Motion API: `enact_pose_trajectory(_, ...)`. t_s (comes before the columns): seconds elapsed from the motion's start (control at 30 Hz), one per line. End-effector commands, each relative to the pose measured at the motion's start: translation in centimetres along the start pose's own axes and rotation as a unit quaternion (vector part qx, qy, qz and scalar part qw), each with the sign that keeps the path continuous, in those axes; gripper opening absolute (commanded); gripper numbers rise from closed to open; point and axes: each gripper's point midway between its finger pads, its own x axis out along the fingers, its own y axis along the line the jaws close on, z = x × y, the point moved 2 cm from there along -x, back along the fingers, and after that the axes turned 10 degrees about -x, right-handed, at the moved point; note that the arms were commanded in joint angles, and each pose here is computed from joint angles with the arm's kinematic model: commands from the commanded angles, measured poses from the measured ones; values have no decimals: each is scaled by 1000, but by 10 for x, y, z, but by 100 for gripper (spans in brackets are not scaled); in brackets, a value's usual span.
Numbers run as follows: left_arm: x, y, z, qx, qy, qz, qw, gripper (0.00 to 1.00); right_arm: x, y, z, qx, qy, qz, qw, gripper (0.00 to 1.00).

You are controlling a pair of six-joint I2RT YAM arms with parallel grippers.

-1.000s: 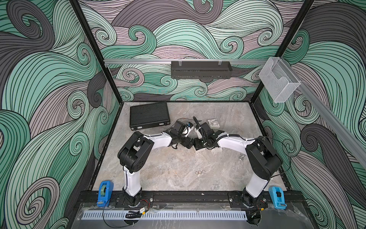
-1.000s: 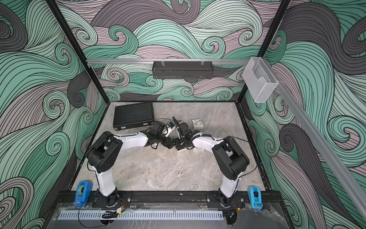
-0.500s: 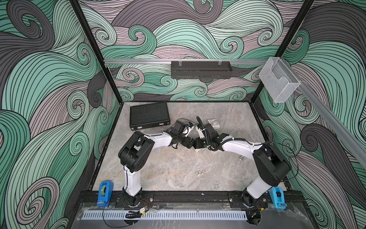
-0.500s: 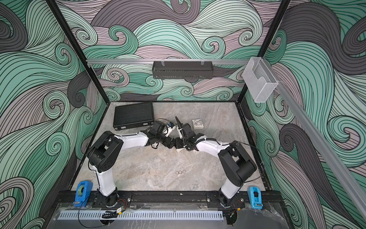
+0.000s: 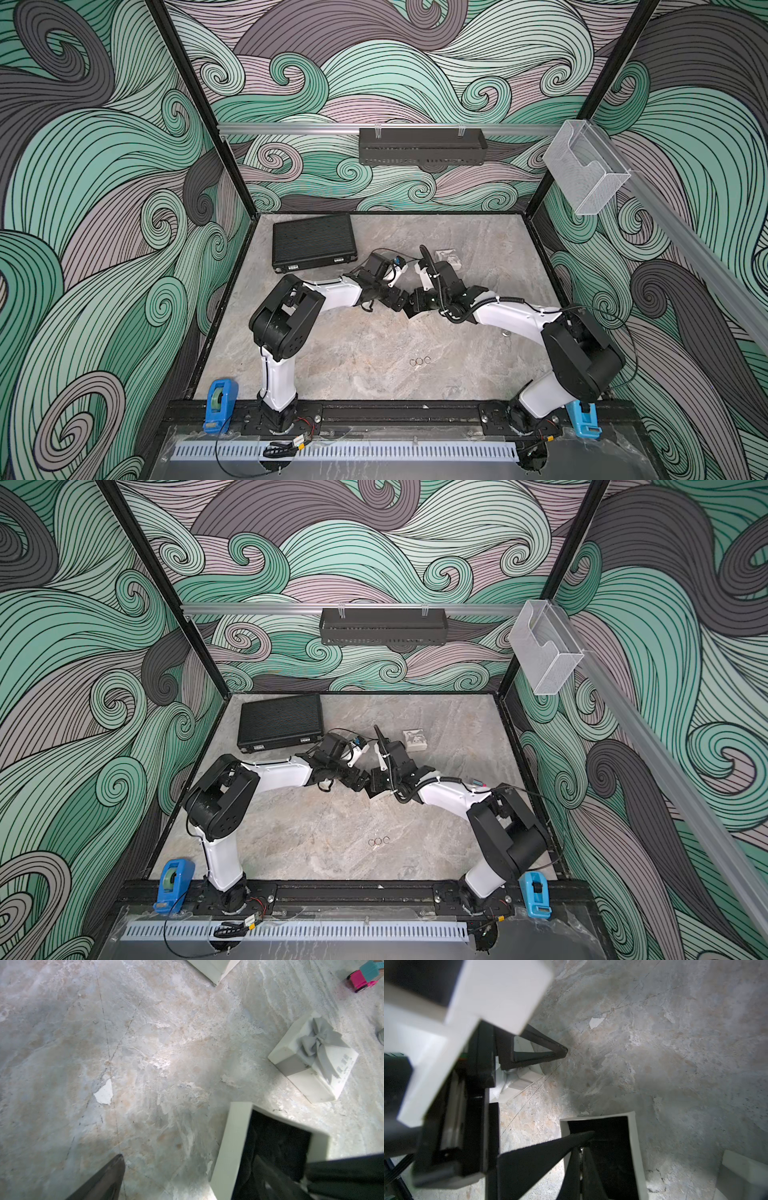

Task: Take the rings out of the lift-off lid box
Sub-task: Take out the ring from the jewelry box.

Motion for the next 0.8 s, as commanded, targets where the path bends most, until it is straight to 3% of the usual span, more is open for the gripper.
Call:
enact_pose_trajectory(0.0, 6, -2, 4, -4, 4, -10, 1000, 97, -6, 2, 9, 9, -31, 11, 999, 0)
enact_pose_trajectory(0.17, 4, -2, 6, -2, 2, -10, 1000, 97, -14, 2, 5, 13, -31, 13, 999, 0)
enact_pose_trajectory(0.37, -20, -10, 24, 15, -25, -10, 1000, 96, -57, 4, -23, 24, -33, 22, 999, 0)
enact_pose_trajectory(0.57, -49, -19, 43, 31, -55, -9, 998, 96, -97, 0, -70, 51, -10, 17, 998, 0)
enact_pose_trajectory(0.77, -86, -23, 52, 39, -87, 5, 995, 97, -95, -4, -120, 106, 22, 34, 994, 0)
